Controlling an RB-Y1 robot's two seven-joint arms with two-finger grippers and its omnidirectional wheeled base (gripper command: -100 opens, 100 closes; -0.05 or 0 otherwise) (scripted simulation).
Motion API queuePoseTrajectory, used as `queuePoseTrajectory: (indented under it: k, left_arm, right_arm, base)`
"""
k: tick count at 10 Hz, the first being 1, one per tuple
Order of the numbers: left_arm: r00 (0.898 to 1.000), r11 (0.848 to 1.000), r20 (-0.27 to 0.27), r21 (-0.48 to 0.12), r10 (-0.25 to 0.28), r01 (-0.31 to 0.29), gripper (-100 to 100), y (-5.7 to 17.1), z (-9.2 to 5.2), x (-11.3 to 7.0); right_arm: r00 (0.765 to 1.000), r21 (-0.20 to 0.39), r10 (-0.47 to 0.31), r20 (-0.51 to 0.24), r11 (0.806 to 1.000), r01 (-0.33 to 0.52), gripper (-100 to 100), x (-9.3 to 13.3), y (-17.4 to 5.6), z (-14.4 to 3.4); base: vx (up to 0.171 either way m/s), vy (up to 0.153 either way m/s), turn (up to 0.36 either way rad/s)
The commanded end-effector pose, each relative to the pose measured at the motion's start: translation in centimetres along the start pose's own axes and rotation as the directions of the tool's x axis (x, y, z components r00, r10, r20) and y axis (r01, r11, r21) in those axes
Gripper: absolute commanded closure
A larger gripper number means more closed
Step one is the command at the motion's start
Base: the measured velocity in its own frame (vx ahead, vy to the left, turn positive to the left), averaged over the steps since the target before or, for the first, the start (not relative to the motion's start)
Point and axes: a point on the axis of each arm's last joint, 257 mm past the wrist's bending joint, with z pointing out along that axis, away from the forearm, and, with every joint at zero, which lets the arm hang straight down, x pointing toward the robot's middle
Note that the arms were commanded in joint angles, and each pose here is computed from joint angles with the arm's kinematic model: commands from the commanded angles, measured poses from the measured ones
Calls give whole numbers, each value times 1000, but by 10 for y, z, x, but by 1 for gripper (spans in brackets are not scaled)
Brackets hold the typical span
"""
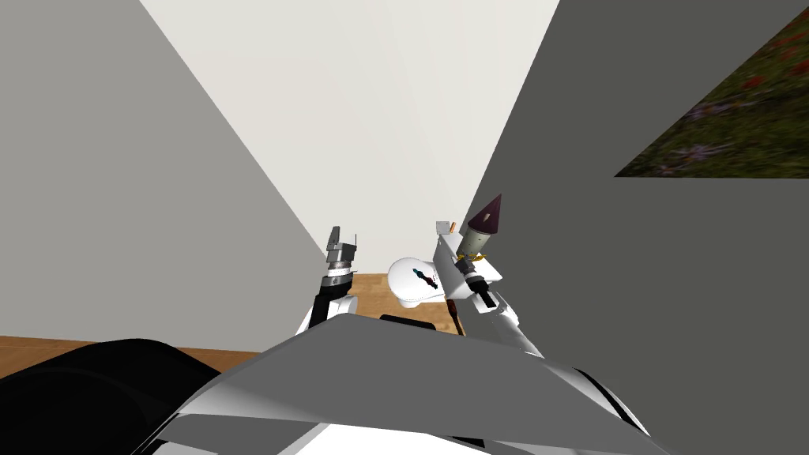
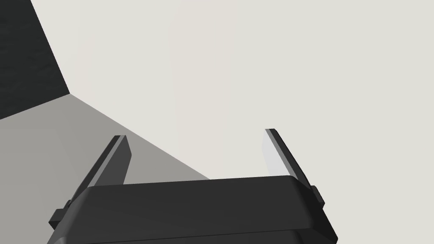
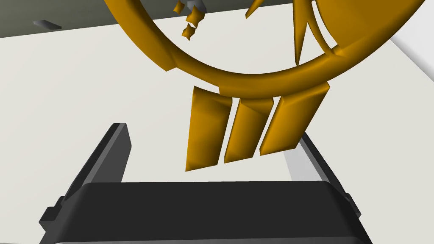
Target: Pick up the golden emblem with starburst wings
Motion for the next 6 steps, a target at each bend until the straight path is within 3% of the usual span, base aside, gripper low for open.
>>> queuePoseTrajectory:
  k: [1, 3, 4, 6]
  left_arm:
    - [1000, 1000, 0, 0, 0, 0, 0, 0, 0, 0]
    - [1000, 1000, 0, 0, 0, 0, 0, 0, 0, 0]
    - [1000, 1000, 0, 0, 0, 0, 0, 0, 0, 0]
    - [1000, 1000, 0, 0, 0, 0, 0, 0, 0, 0]
  right_arm:
    - [1000, -19, -12, 0, 1000, 12, -100, 1, 7, 4]
    - [999, -5, 20, -28, 1000, -20, -100, 8, 5, 2]
    - [999, -33, -42, -27, 999, 41, -100, 17, 4, 11]
    - [999, -29, -5, -48, 1000, 4, -100, 20, 8, 8]
  base:
    - [-43, -9, 24]
    - [-18, 2, -3]
    - [-41, -2, 38]
    - [-38, -3, 9]
